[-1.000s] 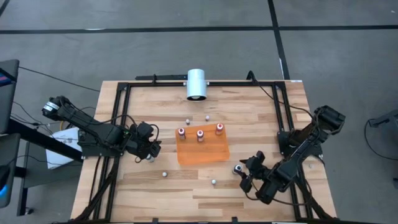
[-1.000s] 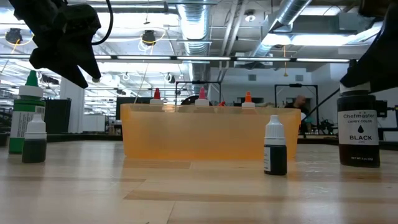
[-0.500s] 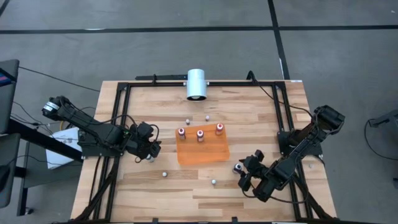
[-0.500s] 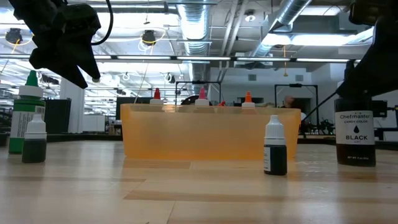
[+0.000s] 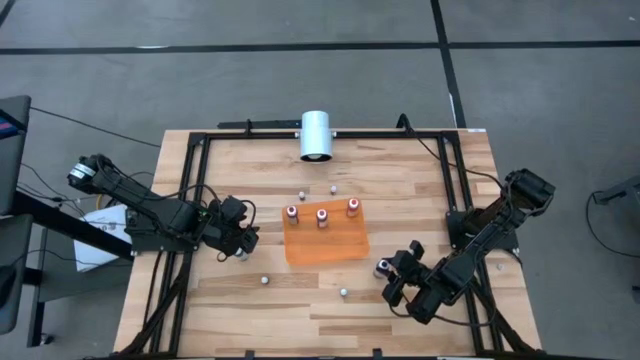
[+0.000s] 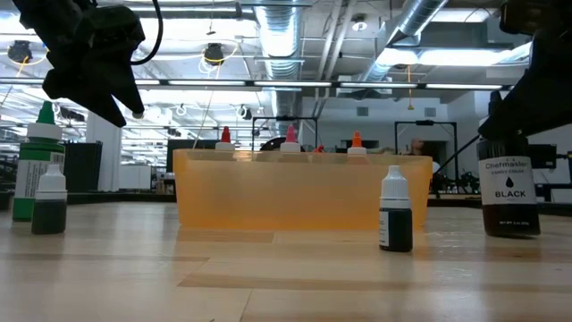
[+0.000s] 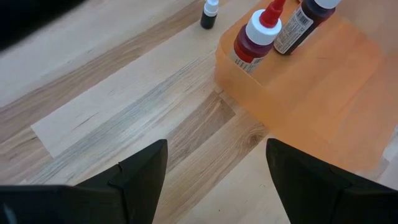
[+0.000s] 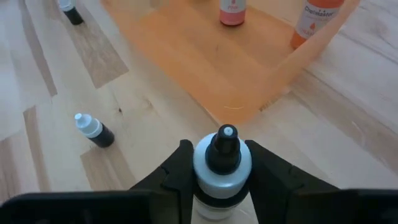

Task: Pick & Place food coloring
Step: Put the large black food coloring bottle into the orange container

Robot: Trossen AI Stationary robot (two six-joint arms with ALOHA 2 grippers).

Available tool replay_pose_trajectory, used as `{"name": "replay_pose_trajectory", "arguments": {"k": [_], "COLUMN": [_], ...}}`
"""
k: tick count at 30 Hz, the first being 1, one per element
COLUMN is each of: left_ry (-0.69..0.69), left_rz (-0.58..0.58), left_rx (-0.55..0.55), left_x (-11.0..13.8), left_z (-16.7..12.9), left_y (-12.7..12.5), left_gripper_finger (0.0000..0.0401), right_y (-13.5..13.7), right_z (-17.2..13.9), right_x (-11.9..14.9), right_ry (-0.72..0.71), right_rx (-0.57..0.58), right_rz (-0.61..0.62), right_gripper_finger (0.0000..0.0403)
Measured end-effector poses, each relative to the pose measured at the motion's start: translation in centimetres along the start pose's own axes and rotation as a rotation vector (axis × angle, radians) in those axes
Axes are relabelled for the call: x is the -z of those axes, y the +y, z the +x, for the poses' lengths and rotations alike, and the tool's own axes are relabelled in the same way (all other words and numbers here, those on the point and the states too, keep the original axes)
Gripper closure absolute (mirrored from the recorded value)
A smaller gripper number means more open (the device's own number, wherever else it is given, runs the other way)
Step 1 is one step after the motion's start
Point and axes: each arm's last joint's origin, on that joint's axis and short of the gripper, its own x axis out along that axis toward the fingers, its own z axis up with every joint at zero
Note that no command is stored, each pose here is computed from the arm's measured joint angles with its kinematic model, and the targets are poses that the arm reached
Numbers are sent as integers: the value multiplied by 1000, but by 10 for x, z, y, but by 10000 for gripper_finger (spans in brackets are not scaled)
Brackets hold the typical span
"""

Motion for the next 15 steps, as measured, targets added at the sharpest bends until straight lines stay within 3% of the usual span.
{"name": "replay_pose_trajectory", "arguments": {"k": [7,15], "left_ry": [-5,-14], "left_rz": [1,17], "left_rx": [-2,-6], "left_x": [0,0], "left_z": [0,0], "left_y": [0,0], "left_gripper_finger": [136,136], "right_y": [1,14], "right_z": [-6,-39], "right_x": [-5,-55], "right_ry": [18,-8], "right_rx": [-21,-99], "right_rz": [31,-39], "right_gripper_finger": [295,296]}}
